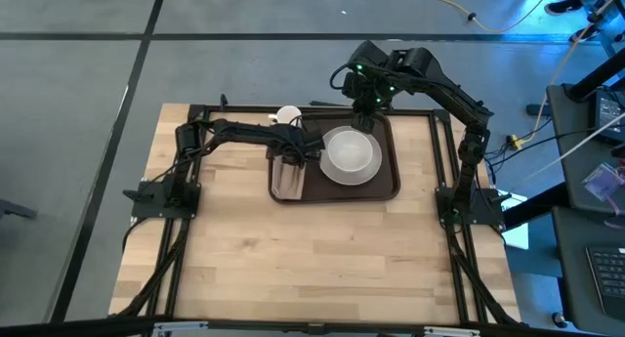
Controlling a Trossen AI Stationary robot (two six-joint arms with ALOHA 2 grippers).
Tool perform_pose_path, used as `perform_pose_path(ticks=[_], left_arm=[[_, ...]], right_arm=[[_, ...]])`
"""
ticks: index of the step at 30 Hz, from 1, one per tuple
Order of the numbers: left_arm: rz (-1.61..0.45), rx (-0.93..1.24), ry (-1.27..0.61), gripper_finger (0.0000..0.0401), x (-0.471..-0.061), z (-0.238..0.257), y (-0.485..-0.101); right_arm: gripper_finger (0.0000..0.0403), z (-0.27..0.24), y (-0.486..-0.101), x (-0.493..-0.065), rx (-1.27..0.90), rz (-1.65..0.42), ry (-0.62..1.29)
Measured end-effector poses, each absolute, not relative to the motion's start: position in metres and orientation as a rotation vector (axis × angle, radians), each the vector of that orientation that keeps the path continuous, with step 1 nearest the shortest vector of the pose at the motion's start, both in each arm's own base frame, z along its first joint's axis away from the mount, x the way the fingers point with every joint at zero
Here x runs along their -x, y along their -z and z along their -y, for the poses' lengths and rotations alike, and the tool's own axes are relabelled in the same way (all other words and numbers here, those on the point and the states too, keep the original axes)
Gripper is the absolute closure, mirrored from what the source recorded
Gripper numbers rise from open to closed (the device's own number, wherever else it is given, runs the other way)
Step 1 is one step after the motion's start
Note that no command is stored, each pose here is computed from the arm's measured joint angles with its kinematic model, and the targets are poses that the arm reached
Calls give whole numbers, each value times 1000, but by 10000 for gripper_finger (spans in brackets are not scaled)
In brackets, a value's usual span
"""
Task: Set up tray
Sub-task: Put the gold fork on the light brown napkin to the right of the gold spoon
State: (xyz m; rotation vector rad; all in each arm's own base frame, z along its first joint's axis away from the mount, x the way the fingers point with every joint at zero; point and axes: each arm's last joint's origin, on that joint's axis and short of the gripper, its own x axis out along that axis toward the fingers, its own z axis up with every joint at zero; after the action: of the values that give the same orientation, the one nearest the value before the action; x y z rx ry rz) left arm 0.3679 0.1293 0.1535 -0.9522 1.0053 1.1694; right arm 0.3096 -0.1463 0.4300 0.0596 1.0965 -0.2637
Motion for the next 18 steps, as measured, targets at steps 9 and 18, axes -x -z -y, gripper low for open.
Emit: perform_pose_path(ticks=[9, 18], left_arm=[[-985, 971, -1131, 384, -370, -132, -155], [-1010, 924, -1158, 365, -367, -132, -155]], right_arm=[[292, 146, -430, -310, -60, -1096, 264], [292, 146, -430, -310, -60, -1096, 264]])
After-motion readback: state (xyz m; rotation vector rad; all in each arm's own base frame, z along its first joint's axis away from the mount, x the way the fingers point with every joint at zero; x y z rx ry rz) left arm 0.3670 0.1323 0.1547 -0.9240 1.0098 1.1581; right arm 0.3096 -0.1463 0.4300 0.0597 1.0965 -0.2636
